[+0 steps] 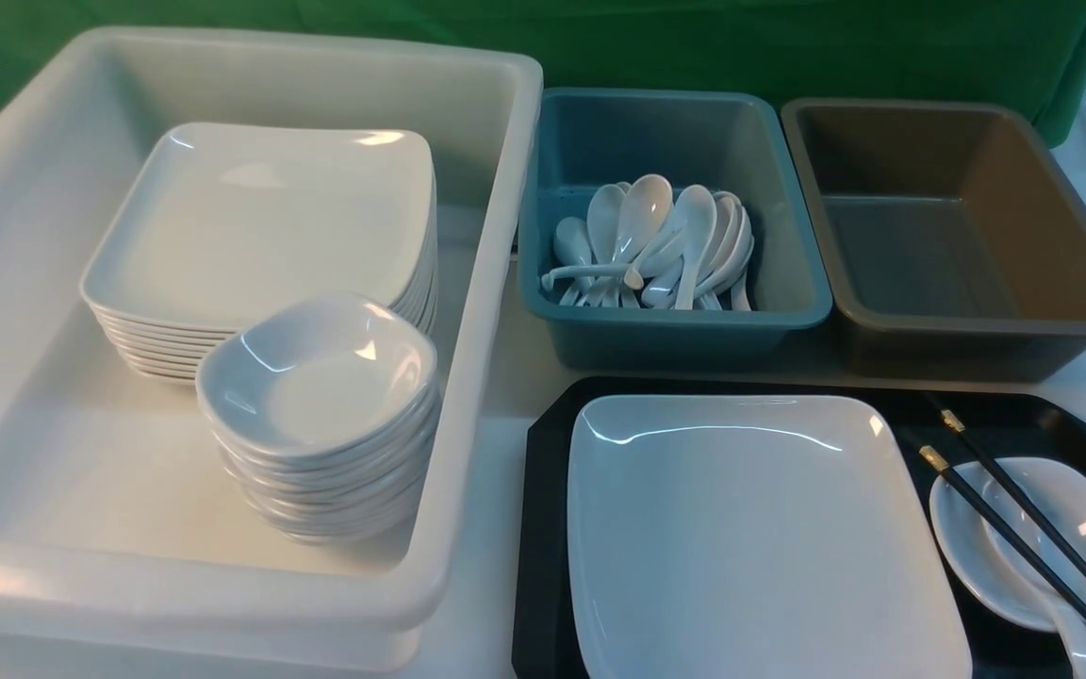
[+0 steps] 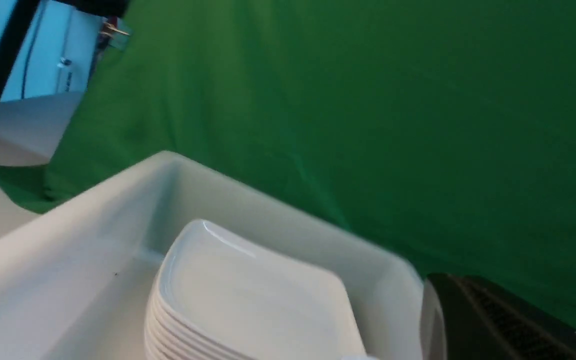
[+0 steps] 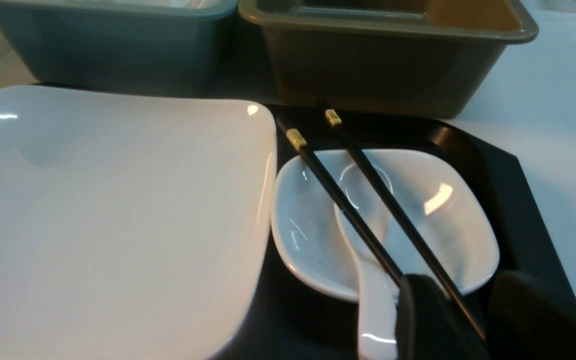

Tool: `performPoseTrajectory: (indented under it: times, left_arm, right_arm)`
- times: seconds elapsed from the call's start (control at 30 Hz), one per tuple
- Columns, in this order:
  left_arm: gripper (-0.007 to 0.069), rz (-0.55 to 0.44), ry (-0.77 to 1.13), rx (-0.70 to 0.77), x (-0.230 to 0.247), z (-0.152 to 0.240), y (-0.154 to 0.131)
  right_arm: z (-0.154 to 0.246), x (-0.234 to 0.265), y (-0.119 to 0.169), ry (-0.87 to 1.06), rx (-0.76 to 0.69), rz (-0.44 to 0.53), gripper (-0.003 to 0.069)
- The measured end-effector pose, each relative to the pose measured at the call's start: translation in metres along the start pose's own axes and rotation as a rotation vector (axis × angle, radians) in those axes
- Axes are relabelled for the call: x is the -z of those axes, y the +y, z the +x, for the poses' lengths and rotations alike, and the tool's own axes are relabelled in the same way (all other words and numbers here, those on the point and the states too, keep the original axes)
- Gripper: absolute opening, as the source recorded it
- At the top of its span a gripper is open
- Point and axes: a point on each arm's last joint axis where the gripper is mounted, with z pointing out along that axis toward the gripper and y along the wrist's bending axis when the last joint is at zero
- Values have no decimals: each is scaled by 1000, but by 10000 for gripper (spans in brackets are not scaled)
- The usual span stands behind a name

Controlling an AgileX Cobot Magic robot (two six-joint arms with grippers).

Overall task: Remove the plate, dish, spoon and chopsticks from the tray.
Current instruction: Use the right arm to grab a pair of chopsticks from the plate

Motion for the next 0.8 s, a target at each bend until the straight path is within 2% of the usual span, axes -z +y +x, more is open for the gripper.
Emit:
performPoseTrajectory:
  times: [0.2, 0.3, 0.33, 0.47, 0.57, 0.73, 0.8]
  left_arm:
    - [9, 69, 386, -163, -37, -11, -18]
    - [9, 152, 491, -196, -54, -8, -29]
    - [9, 229, 560, -229, -64, -3, -39]
    - [9, 326, 648, -314, -76, 12, -52]
    - [9, 395, 739, -368, -84, 28, -62]
    - [9, 400, 808, -382, -92, 41, -65]
    - [9, 401, 816, -374, -93, 43, -66]
  right_arm:
    - [0, 0, 0, 0, 0, 0, 239]
    - [0, 0, 0, 0, 0, 0, 239]
    - [0, 0, 0, 0, 0, 0, 239]
    - [-2, 0, 0, -19, -13, -5, 239]
    - [-11, 1, 5, -118, -273, -70, 239]
    - [-30, 5, 4, -320, -441, -122, 239]
    - [-35, 7, 4, -377, -563, -155, 237]
